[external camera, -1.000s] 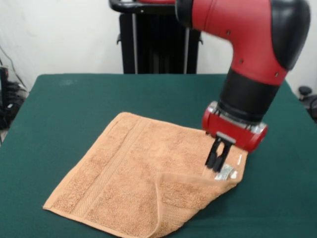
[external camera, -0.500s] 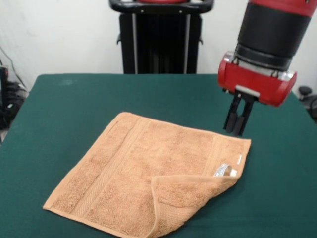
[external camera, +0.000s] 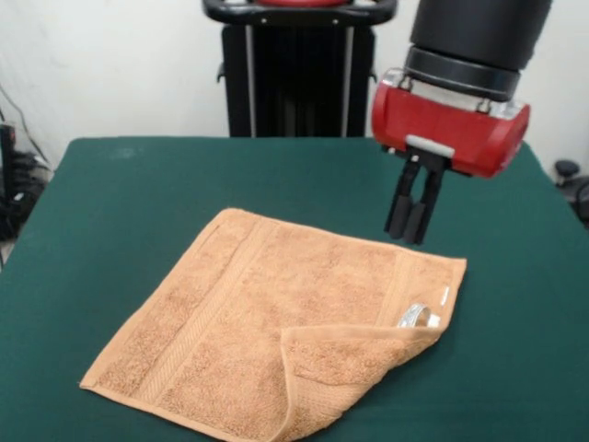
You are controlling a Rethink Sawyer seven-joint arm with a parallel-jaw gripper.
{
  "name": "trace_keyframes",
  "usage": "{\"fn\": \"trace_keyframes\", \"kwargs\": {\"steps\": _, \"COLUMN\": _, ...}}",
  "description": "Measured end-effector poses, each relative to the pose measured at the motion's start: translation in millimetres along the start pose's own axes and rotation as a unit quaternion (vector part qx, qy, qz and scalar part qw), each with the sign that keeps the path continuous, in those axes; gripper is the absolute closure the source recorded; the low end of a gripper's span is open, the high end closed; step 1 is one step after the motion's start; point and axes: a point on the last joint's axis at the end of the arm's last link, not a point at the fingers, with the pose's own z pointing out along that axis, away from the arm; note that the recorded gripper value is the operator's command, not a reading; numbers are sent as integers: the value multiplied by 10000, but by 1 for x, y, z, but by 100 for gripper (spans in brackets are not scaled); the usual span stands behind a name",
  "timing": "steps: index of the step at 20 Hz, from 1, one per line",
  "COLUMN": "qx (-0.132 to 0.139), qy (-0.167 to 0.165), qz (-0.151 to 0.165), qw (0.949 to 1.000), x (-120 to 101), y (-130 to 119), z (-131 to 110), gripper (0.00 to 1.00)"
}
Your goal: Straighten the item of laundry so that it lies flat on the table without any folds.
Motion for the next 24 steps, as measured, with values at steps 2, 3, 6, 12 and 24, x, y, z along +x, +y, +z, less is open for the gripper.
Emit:
{"fn": "trace_keyframes", "kwargs": {"steps": 2, "qx": -37, "qy": -88, "qz": 51, "qw": 9999, "x": -6, "y": -3, "z": 4, "gripper": 100}}
{"fn": "trace_keyframes", "kwargs": {"steps": 3, "qx": -71, "qy": -158, "qz": 90, "qw": 9998, "x": -11, "y": -5, "z": 7, "gripper": 100}}
{"fn": "trace_keyframes", "kwargs": {"steps": 6, "qx": -169, "qy": -424, "qz": 225, "qw": 9987, "x": -28, "y": -14, "z": 18, "gripper": 100}}
{"fn": "trace_keyframes", "kwargs": {"steps": 12, "qx": -186, "qy": -672, "qz": 278, "qw": 9972, "x": -36, "y": -21, "z": 33, "gripper": 100}}
{"fn": "trace_keyframes", "kwargs": {"steps": 24, "qx": -112, "qy": -450, "qz": 166, "qw": 9988, "x": -10, "y": -21, "z": 74, "gripper": 100}}
